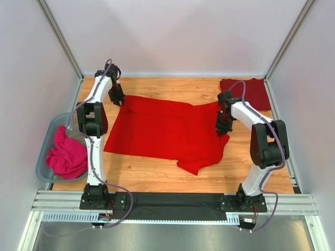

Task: Fold and stack the t-shirts
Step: Fold the tshirt

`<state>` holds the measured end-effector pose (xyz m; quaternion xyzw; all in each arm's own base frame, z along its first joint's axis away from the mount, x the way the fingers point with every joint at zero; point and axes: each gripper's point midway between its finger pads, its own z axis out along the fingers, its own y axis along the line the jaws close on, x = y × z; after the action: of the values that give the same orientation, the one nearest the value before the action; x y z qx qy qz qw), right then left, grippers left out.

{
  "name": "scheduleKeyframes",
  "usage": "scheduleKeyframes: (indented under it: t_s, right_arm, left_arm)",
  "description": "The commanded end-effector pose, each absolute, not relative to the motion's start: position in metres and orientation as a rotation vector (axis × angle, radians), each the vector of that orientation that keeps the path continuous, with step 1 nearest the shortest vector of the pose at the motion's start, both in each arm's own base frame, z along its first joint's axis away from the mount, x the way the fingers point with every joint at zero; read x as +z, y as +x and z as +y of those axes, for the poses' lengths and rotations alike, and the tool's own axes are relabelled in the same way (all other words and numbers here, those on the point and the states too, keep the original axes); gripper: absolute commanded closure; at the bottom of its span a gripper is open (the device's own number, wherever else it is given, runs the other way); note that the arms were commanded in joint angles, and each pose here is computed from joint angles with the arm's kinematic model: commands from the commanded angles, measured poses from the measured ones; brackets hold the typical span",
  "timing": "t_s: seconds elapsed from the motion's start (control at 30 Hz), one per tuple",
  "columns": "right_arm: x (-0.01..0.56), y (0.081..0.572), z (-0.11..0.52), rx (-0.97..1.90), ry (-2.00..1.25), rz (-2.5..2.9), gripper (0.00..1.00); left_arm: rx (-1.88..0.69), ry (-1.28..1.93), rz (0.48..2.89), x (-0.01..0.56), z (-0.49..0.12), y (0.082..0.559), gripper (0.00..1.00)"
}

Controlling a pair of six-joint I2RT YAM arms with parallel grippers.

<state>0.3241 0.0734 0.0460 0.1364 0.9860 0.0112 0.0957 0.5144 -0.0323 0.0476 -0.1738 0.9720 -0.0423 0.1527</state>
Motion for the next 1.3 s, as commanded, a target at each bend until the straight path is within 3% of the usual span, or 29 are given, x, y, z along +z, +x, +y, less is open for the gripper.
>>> scheduleKeyframes:
  t_s: [0.0, 0.1, 0.47, 0.73, 1.27]
  right_arm:
    - [0.06, 0.325, 0.075, 0.064, 0.368, 2.902, 1.0]
    - [0.06, 0.325, 0.075, 0.071, 0.365, 2.899, 1.0]
    - [0.061, 0.325, 0.075, 0.083, 0.329, 2.885, 1.0]
    - [0.065, 0.326, 0.081, 0.131, 0.307, 2.881, 1.0]
    - [0.067, 0.331, 0.083, 0.147, 0.314, 2.874, 1.0]
  left_arm:
    - [-0.06, -0.513, 2.785, 0.075, -0.025, 0.498, 0.68]
    - [-0.083, -0.596, 2.787, 0.076, -0.022, 0.487, 0.59]
    - [-0.388, -1.136, 2.497, 0.122, -0.027, 0.505, 0.58]
    - [-0.577, -1.644, 2.288, 0.098, -0.047, 0.507, 0.59]
    - [-0.351, -1.744, 2.362, 0.052, -0.035, 0.492, 0.55]
